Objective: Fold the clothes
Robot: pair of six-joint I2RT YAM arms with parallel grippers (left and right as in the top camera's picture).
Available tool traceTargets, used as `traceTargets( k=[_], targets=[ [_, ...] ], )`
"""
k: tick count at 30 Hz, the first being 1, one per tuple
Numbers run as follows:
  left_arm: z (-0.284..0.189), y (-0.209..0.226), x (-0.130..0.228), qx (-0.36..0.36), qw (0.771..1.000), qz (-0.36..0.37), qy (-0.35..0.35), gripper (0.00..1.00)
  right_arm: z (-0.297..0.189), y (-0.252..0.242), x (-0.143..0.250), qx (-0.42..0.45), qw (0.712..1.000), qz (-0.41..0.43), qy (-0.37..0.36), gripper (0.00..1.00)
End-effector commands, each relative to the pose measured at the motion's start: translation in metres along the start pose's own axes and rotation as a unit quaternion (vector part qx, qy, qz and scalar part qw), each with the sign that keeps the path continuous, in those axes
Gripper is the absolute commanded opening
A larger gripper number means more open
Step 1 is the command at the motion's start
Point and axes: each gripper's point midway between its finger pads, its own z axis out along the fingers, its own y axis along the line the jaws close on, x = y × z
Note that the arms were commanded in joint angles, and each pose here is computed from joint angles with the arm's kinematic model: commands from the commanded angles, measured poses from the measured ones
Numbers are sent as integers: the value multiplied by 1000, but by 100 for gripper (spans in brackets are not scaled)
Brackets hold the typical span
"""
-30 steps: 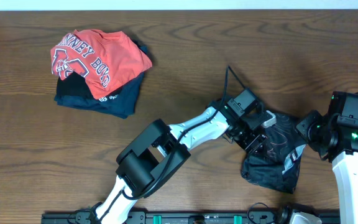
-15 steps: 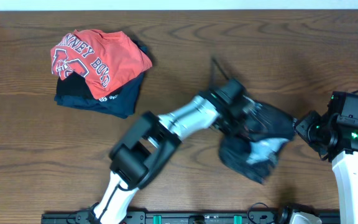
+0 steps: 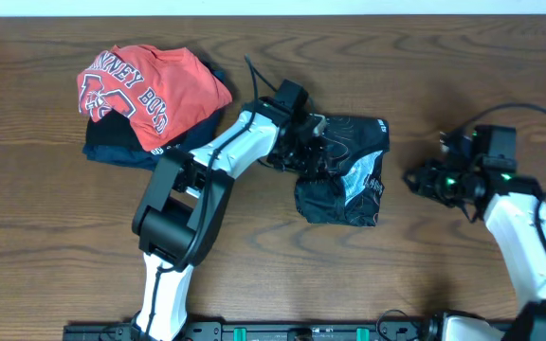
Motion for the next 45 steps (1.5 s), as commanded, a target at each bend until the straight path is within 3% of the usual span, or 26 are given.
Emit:
traceTargets(
  k=[1, 6, 12, 19, 23, 30, 34, 36, 41, 45],
  targets=[
    [5, 8, 11, -18, 1000, -9, 17, 72, 9, 46, 15, -96, 992, -78, 32, 47],
    [-20, -3, 0, -23, 1000, 9, -16, 76, 30, 56, 45, -72, 987, -108, 90, 51],
    [-57, -7, -10, -66, 996, 25, -58, 79, 54, 51, 75, -42, 984, -71, 158, 35],
    [-79, -4, -9, -105, 991, 38, -72, 82, 57, 60, 106, -78, 969, -16, 235, 37],
    [-80, -4, -8, -105, 991, 37, -70, 82, 59, 62, 110, -69, 967, 30, 245, 38],
    [-79, -3, -3, -107, 992, 33, -61, 82, 59, 79, 120, -91, 961, 17, 261, 41],
    [-79, -3, -3, -107, 992, 33, -60, 82, 66, 75, 118, -54, 966, 39, 250, 41],
    [-79, -3, -2, -107, 992, 32, -58, 82, 66, 77, 120, -53, 966, 40, 252, 35],
    [-79, -3, 0, -107, 992, 31, -55, 82, 66, 76, 121, -49, 965, 43, 253, 2],
    [-79, -3, 0, -107, 992, 31, -55, 82, 64, 70, 119, -40, 966, 52, 251, 1]
  ],
)
